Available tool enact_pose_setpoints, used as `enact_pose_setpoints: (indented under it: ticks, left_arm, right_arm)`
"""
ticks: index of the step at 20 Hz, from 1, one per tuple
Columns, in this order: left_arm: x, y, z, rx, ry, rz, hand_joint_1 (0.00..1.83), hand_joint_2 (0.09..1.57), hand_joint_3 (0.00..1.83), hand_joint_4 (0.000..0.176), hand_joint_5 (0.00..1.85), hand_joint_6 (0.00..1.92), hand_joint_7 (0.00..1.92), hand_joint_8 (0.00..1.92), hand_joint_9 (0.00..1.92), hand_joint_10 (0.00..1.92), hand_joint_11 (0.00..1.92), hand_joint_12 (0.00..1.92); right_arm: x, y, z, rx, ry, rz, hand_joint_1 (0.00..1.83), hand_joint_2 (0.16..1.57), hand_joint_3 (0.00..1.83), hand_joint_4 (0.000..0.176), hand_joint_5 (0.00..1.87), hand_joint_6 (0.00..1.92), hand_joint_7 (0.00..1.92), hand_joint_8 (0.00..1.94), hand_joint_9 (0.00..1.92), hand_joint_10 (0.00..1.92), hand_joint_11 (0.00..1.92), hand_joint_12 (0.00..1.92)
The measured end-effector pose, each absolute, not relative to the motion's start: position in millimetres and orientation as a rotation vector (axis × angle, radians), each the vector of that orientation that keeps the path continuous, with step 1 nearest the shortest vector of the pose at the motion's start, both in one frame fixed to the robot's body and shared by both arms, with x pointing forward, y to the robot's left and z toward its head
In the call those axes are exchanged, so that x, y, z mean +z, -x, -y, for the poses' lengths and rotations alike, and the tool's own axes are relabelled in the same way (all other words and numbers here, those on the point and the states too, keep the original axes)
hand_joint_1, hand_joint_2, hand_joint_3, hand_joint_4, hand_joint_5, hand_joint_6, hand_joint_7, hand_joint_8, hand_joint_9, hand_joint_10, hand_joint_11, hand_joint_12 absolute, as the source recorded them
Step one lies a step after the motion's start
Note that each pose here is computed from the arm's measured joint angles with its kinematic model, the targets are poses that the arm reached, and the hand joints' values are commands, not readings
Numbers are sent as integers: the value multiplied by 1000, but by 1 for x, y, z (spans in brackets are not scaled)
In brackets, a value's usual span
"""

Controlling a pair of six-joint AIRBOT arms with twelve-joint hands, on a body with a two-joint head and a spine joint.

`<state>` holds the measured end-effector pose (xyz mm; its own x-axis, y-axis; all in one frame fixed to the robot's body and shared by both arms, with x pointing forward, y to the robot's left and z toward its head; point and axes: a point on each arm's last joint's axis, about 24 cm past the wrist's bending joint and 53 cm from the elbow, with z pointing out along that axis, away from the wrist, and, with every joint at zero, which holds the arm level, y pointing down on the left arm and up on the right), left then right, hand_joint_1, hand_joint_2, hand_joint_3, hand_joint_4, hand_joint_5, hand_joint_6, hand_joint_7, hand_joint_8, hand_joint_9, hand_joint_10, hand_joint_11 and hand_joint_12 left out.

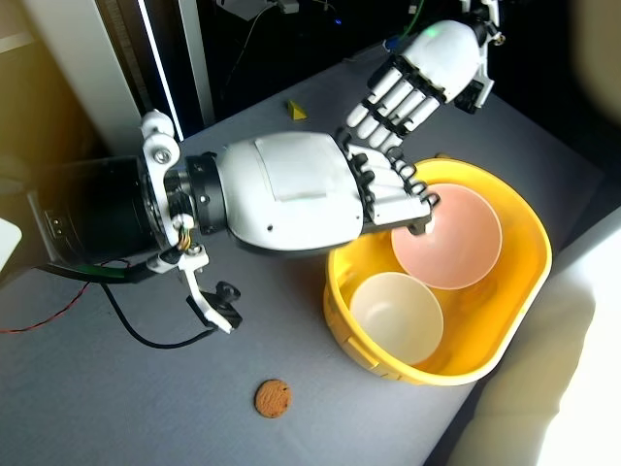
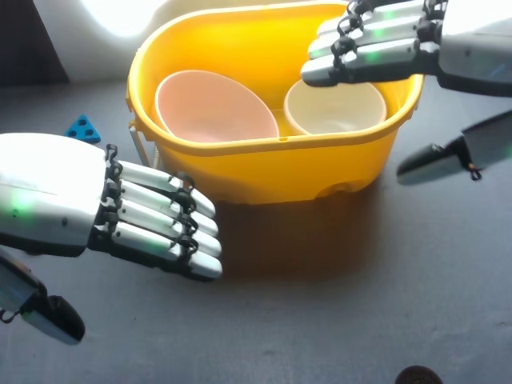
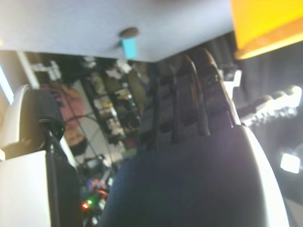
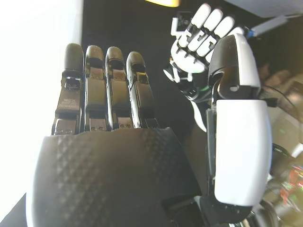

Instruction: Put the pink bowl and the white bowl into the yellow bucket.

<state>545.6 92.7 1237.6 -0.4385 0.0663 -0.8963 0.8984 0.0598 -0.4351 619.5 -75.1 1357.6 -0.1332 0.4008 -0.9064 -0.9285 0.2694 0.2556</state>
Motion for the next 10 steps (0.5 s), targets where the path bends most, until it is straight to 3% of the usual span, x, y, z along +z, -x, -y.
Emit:
enact_pose_setpoints:
  ticks: [5,7,10]
  left_arm:
    - [1252,-543,-82,-1481,-941,-1596,712,1056,0,0,210,1,241,1,195,1,0,416]
    - [1252,-542,-79,-1468,-940,-1598,680,1041,0,0,187,0,220,0,183,1,0,422]
    - [1254,-534,-71,-1469,-955,-1575,687,1009,0,0,214,4,259,6,209,6,0,459]
  right_arm:
    - [1347,-580,63,1288,746,-1167,688,978,2,0,238,0,216,2,203,3,0,771]
    - [1336,-564,56,1312,804,-1168,770,941,0,0,264,6,240,6,227,9,0,847]
    - [1328,-558,55,1324,829,-1178,791,936,0,0,223,0,200,0,199,1,0,835]
